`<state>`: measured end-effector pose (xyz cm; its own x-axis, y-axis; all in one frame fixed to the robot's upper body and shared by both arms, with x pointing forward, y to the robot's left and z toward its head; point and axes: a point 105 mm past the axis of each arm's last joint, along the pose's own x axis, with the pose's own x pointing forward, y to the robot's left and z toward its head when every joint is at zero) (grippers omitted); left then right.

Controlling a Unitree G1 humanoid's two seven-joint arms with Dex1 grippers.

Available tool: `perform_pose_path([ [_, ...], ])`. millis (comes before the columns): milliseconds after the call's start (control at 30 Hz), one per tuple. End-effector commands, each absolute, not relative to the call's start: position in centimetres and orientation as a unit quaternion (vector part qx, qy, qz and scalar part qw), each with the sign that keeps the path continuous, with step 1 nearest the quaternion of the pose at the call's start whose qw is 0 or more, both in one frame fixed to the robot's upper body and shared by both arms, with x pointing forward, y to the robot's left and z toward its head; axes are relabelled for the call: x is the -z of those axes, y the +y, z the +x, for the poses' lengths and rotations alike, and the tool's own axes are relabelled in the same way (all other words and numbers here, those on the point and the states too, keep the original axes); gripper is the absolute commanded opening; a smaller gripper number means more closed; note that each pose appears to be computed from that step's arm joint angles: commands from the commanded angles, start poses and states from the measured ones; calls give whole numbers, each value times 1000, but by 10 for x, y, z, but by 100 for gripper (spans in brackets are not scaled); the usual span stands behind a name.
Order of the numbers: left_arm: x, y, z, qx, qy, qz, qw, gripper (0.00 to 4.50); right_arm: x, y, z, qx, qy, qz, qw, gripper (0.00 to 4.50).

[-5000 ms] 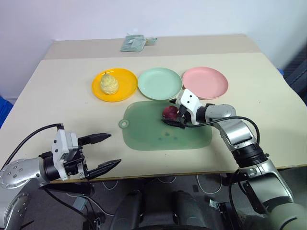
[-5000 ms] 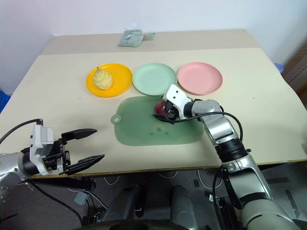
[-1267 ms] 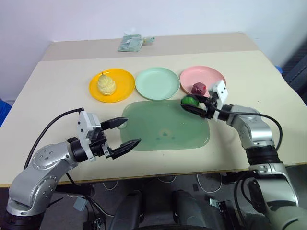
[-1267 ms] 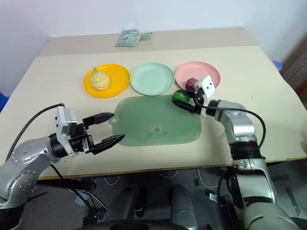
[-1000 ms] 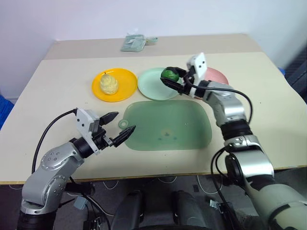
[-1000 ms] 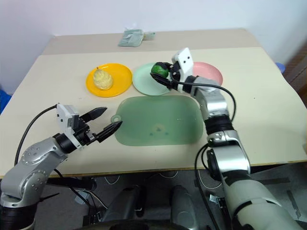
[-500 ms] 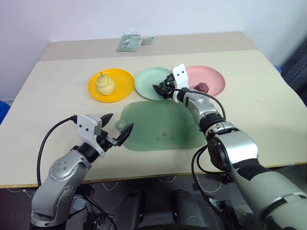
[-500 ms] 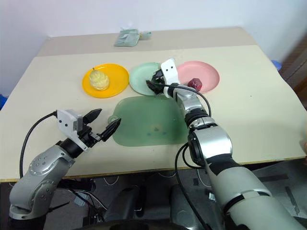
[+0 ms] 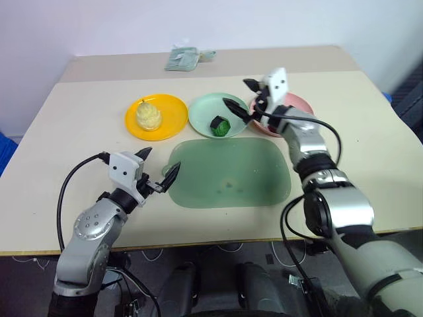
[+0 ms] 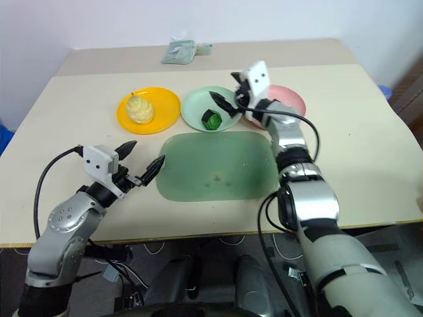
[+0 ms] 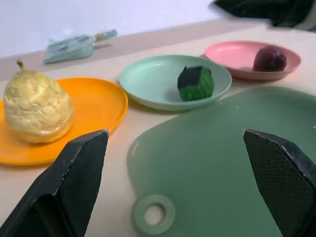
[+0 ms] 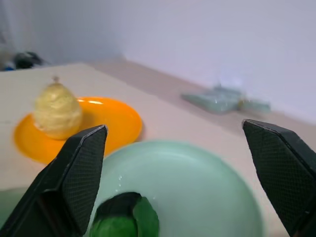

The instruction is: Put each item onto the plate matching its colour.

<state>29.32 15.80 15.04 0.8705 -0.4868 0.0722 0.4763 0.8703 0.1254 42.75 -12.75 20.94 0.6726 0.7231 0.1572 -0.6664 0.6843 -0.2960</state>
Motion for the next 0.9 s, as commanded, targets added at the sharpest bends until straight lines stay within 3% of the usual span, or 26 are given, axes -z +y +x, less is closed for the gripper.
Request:
perform_pose_path([
  [33,-170,167,299,281,-84,68,954,450,-217,-163,380,-400,-134,-155,893,446],
  [233,-173,170,295,338,-86,91,933,450,-191,-208,318,-364,-49,-156,917,446],
  [433,-168,174,281,351,-71,83,930,450,-174,-246,277,-296,10,-156,942,446],
  [633,-163,171,270,365,-53,76,926,450,-171,-260,264,-265,21,-148,953,446],
  [900,-159,166,261,379,-32,69,922,450,-170,-269,267,-255,27,-149,955,446],
])
